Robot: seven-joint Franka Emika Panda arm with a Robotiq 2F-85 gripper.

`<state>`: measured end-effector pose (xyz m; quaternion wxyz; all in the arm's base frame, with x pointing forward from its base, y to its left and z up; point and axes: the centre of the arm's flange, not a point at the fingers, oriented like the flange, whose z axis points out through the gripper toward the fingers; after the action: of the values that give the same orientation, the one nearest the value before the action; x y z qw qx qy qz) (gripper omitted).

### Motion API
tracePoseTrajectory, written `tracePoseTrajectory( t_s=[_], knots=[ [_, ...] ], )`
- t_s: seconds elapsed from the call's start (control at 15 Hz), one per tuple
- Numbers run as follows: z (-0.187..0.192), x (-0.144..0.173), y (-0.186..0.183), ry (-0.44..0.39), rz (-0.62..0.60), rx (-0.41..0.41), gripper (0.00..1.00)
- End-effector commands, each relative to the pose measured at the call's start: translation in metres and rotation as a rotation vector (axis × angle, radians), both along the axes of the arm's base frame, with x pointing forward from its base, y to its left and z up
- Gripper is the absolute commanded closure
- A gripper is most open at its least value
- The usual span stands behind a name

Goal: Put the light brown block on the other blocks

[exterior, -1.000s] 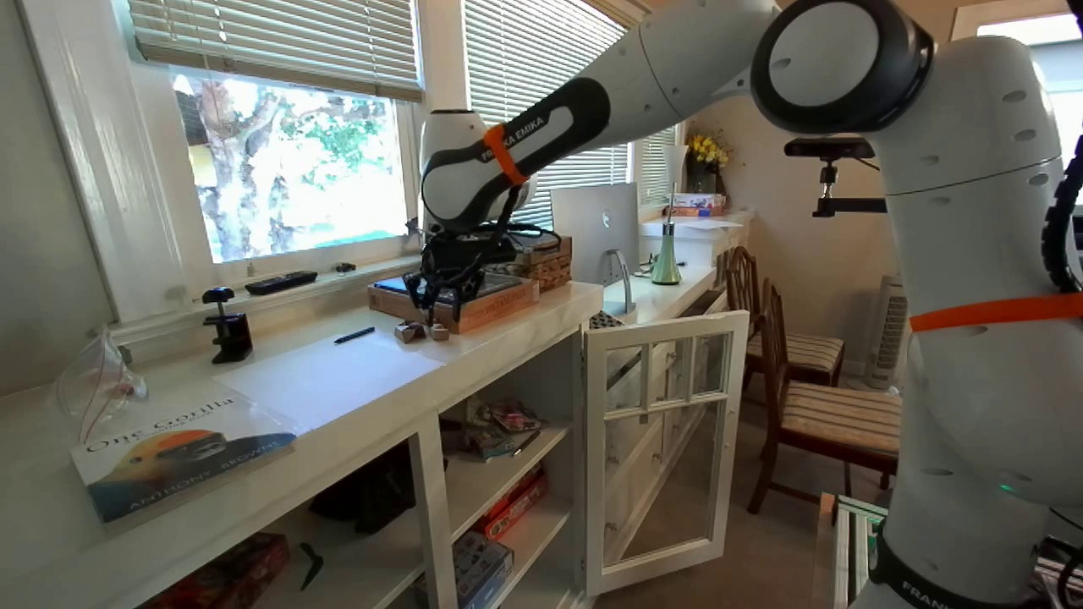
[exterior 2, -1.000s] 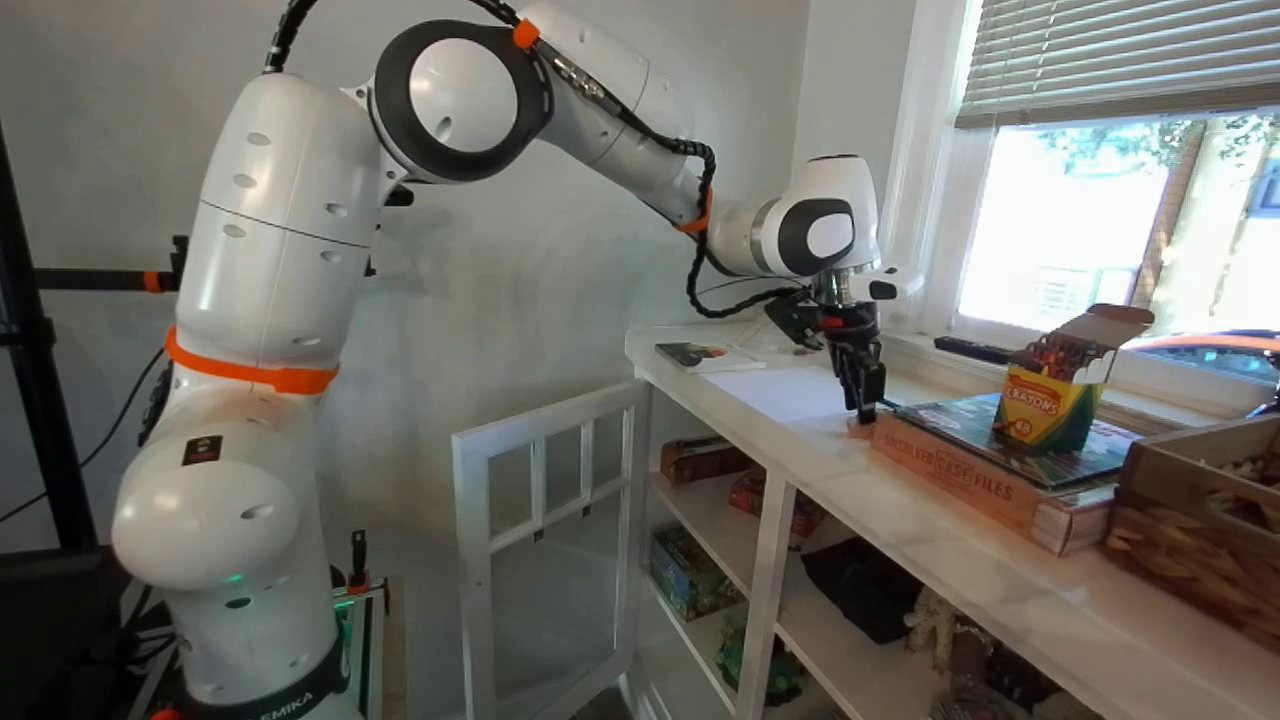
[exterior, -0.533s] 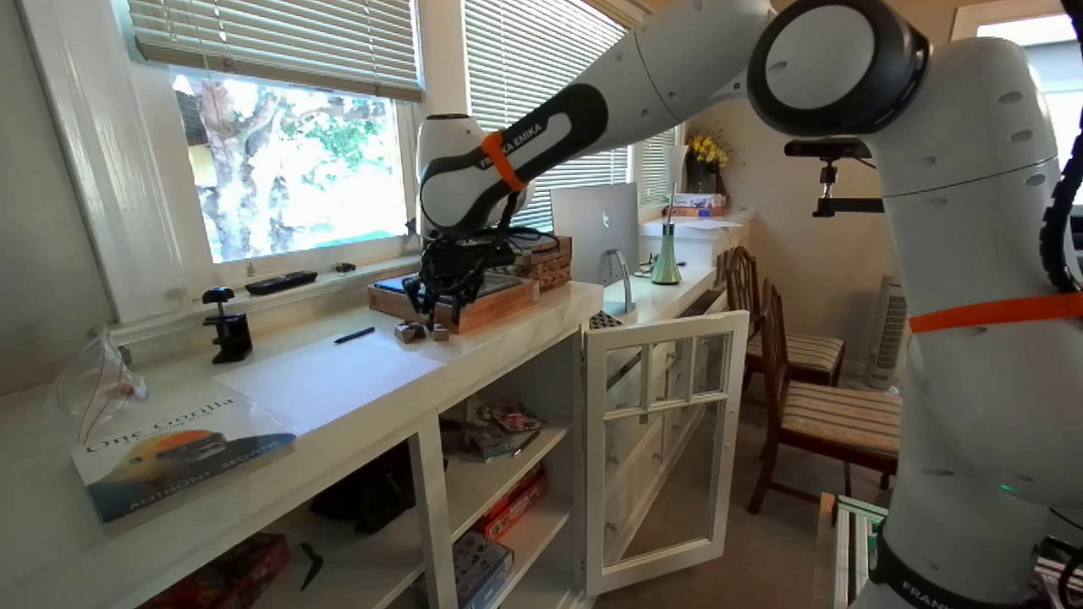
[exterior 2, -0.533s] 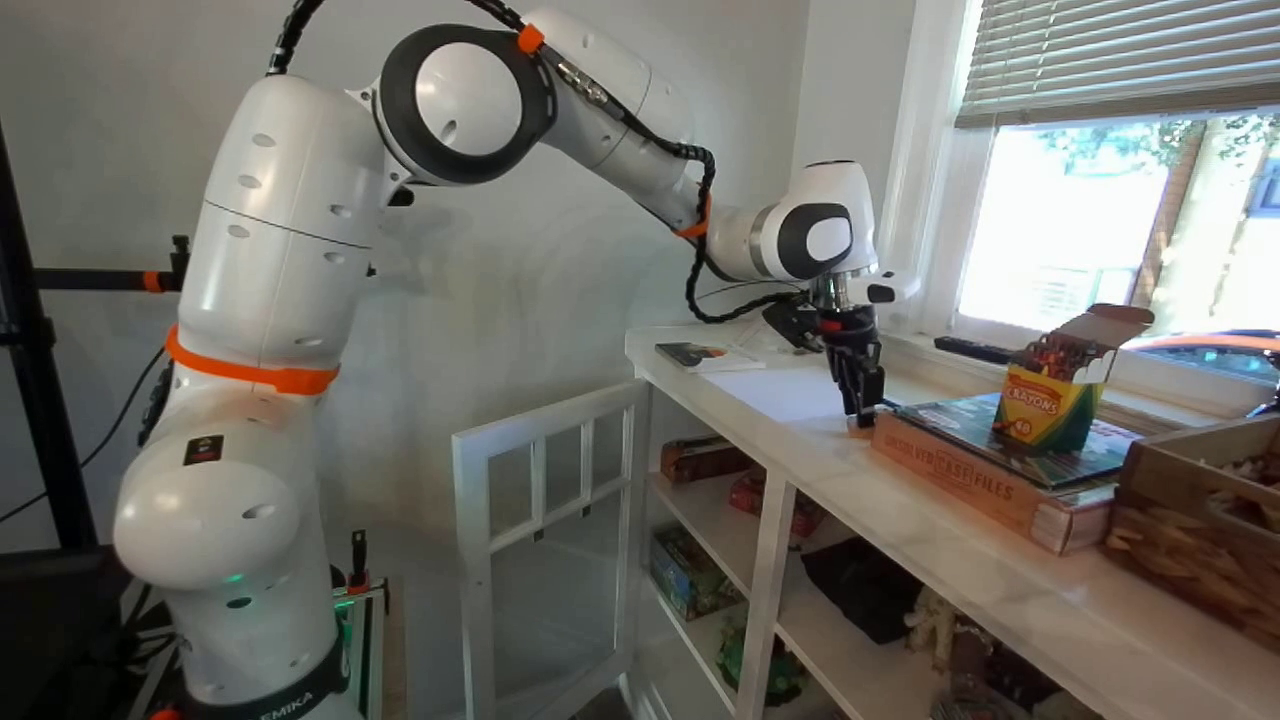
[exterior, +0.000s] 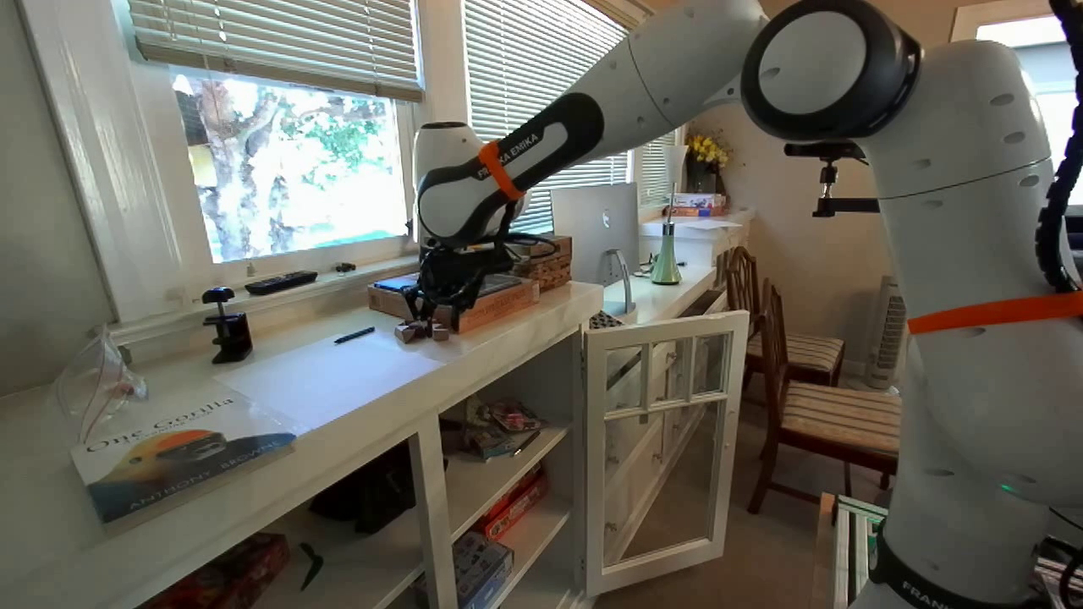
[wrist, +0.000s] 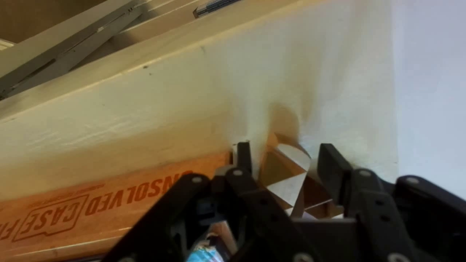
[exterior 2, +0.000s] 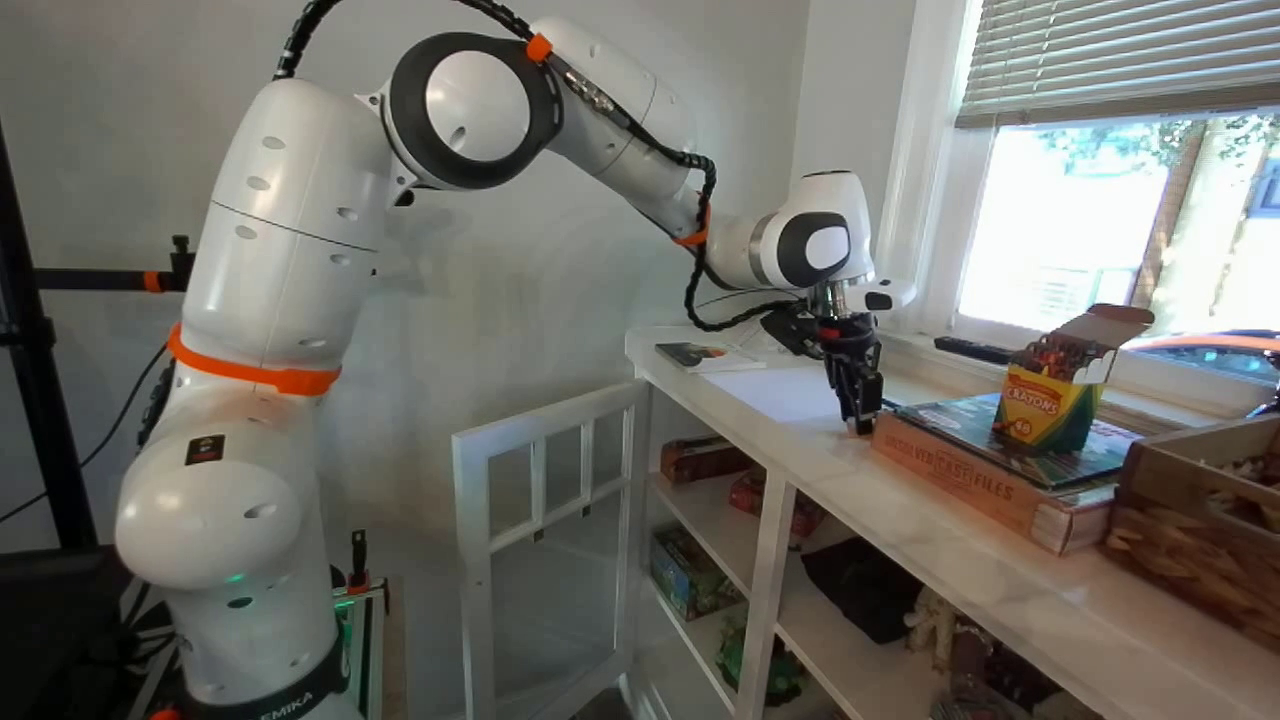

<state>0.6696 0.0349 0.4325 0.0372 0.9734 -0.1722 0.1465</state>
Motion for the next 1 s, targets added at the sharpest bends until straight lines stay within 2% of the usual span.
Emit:
tracePoseTrajectory(
  t_s=[0.0,0.13,0.27,0.93],
  knots=[
    [-0.003,0.002,0.001,-0.012,0.015,-0.019,0.80],
    [0.001,0.002,0.000,-0.018,0.013,-0.016,0.97],
    [0.006,0.002,-0.001,-0.025,0.011,-0.013,0.94],
    [0.042,0.011,0.004,-0.095,0.008,0.008,0.94]
  ],
)
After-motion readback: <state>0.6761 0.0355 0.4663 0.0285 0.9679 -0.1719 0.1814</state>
